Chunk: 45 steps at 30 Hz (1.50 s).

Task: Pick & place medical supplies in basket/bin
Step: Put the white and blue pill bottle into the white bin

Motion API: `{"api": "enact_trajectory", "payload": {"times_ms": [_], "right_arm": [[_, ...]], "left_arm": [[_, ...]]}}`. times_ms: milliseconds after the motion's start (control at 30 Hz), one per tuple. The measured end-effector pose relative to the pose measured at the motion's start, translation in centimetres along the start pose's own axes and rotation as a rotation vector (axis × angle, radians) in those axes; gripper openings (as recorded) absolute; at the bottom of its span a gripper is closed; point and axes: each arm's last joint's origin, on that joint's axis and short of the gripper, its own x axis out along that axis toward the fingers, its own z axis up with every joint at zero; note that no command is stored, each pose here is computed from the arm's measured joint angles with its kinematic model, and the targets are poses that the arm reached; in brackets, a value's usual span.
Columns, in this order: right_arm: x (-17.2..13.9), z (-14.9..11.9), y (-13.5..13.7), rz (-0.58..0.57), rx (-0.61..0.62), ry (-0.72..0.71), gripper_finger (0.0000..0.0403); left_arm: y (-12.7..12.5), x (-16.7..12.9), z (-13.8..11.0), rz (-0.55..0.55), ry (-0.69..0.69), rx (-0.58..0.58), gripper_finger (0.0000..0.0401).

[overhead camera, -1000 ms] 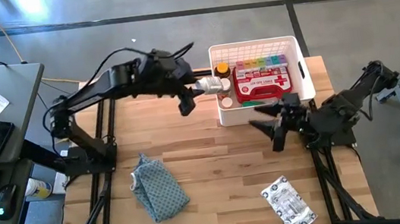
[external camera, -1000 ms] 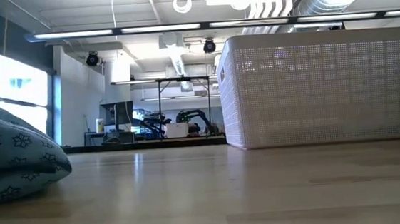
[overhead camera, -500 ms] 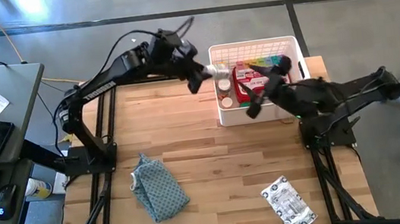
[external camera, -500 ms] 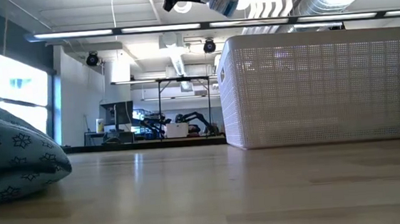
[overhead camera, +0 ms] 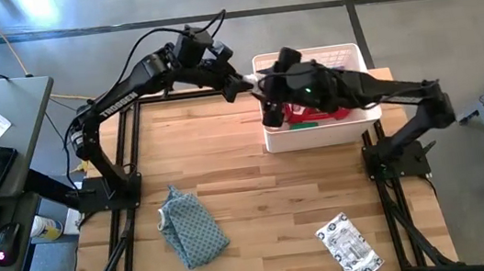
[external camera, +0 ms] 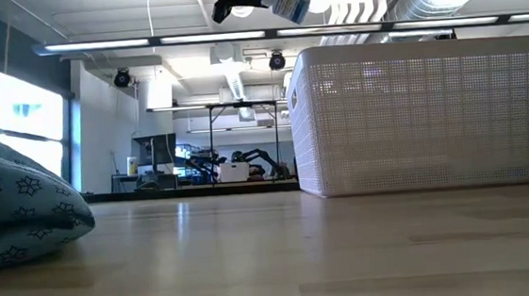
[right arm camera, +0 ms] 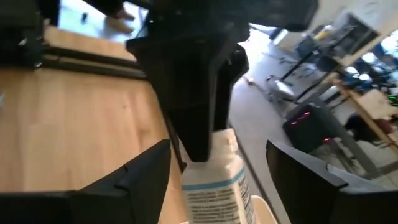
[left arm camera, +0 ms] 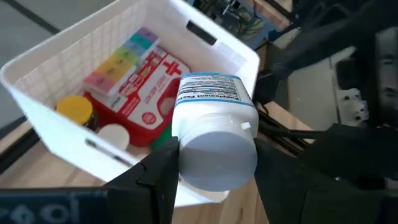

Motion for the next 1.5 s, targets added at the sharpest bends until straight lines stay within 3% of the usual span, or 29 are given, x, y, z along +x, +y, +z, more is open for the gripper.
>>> {"api": "enact_trajectory", "payload": {"times_ms": [267,700,900,1200,1500], "right_arm": [[1.7,-0.4,-0.8,0.153,-0.069,0.07,0.0254],[2.9,-2.3,-2.8,0.146,-0.108,0.188,0.0254],[3.3,-2.1,-3.5,0.123,-0.076,0.138,0.0254],[3.7,-2.0,-3.5,0.189,-0.059,0.097,0.0253],[4.3,-1.7,-2.6,0.25,-0.058,0.058,0.0226]], "left_arm": [[0.2,0.0,-0.1,0.026,0.007,-0.058,0.0211],[0.2,0.0,-0.1,0.047,-0.004,-0.113,0.0211],[0.3,-0.2,-0.1,0.083,-0.01,-0.119,0.0211],[0.4,-0.1,-0.4,0.098,0.015,-0.141,0.0211],[0.4,-0.1,-0.5,0.1,0.025,-0.152,0.0211]]}}
